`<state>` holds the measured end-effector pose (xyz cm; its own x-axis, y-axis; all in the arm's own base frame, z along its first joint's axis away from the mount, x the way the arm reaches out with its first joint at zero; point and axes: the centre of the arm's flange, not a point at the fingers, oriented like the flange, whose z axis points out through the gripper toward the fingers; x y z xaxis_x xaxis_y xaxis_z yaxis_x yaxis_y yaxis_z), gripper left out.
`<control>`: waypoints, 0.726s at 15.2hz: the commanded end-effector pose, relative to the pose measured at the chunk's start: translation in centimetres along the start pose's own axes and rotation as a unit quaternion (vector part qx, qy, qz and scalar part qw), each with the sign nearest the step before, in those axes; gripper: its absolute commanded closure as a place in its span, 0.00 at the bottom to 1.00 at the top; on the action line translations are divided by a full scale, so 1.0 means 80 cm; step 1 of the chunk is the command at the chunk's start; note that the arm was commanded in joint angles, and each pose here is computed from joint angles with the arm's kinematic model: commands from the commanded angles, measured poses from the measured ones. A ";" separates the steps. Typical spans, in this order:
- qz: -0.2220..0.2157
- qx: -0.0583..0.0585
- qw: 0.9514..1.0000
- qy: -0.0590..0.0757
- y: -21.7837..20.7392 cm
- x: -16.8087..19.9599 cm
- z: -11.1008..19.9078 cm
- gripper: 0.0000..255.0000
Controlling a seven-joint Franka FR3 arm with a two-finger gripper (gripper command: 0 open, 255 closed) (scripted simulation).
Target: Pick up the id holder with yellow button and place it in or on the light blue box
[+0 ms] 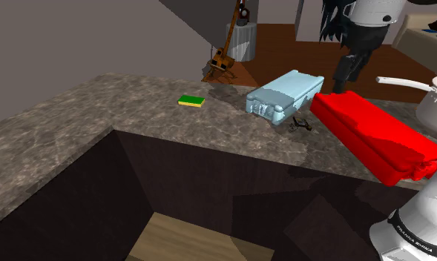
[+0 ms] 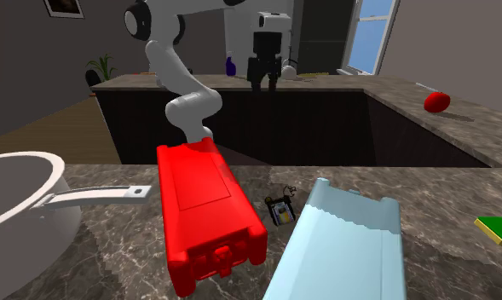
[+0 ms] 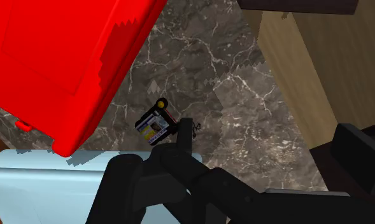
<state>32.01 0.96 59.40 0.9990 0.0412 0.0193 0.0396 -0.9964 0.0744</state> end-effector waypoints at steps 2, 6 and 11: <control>0.008 0.004 1.000 -0.001 0.009 0.007 0.013 0.00; 0.040 0.020 0.999 -0.004 0.043 0.033 0.068 0.00; 0.081 0.040 0.996 -0.007 0.085 0.061 0.138 0.00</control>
<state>36.96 -5.61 50.13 0.9946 -0.1035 0.0099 -0.1035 -0.9946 0.0001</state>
